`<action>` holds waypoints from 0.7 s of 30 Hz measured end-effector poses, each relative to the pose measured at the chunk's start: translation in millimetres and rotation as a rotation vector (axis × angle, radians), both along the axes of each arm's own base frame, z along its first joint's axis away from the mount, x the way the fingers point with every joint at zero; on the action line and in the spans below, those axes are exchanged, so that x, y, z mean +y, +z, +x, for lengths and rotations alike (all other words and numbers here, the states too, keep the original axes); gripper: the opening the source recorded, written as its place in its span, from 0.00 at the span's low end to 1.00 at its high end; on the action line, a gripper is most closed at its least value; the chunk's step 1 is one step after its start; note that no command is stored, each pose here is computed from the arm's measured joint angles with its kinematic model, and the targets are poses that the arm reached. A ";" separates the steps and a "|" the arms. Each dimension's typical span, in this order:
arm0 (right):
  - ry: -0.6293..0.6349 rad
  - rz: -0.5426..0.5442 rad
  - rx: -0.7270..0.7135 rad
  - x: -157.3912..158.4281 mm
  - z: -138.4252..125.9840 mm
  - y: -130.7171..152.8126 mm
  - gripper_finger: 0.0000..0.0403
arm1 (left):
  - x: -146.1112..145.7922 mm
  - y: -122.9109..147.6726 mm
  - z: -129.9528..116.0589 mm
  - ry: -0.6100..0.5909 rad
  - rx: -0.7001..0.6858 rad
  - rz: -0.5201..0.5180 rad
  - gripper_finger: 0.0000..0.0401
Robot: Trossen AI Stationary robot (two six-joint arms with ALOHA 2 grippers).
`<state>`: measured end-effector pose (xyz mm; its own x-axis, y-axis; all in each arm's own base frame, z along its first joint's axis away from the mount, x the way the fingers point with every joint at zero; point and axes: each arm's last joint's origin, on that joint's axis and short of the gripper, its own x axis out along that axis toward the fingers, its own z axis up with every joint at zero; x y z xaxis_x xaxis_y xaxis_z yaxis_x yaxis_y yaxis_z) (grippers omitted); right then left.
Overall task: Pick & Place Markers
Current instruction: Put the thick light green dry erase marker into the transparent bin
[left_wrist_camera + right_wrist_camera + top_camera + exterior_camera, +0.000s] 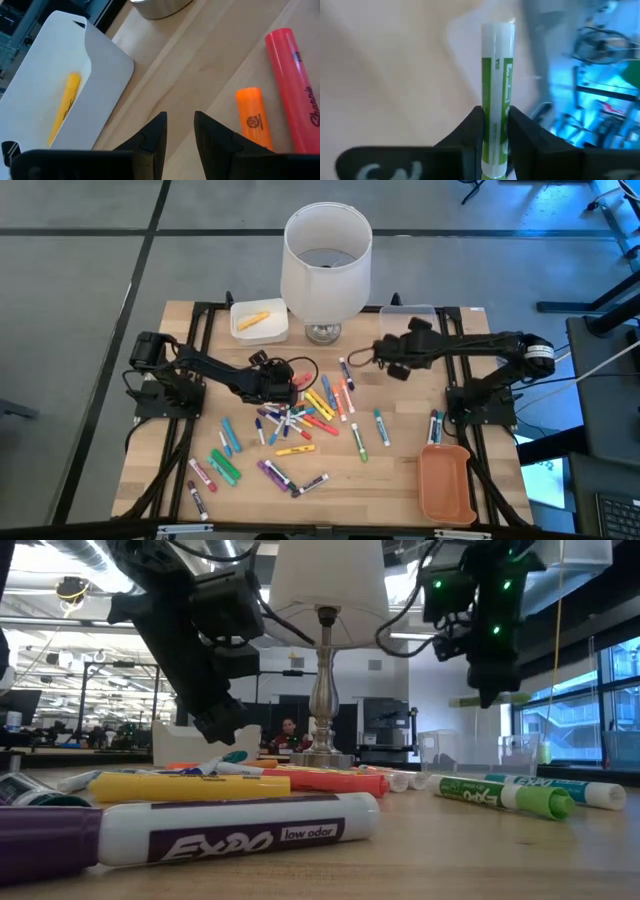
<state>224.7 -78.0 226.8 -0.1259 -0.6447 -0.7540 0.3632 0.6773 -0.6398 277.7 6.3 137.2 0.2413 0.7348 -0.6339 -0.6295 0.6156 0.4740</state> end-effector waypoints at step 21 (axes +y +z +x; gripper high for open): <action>-0.159 0.034 -0.207 -102.7 -29.0 -7.7 0.29 | 0.8 0.6 -0.2 0.009 -0.001 0.028 0.24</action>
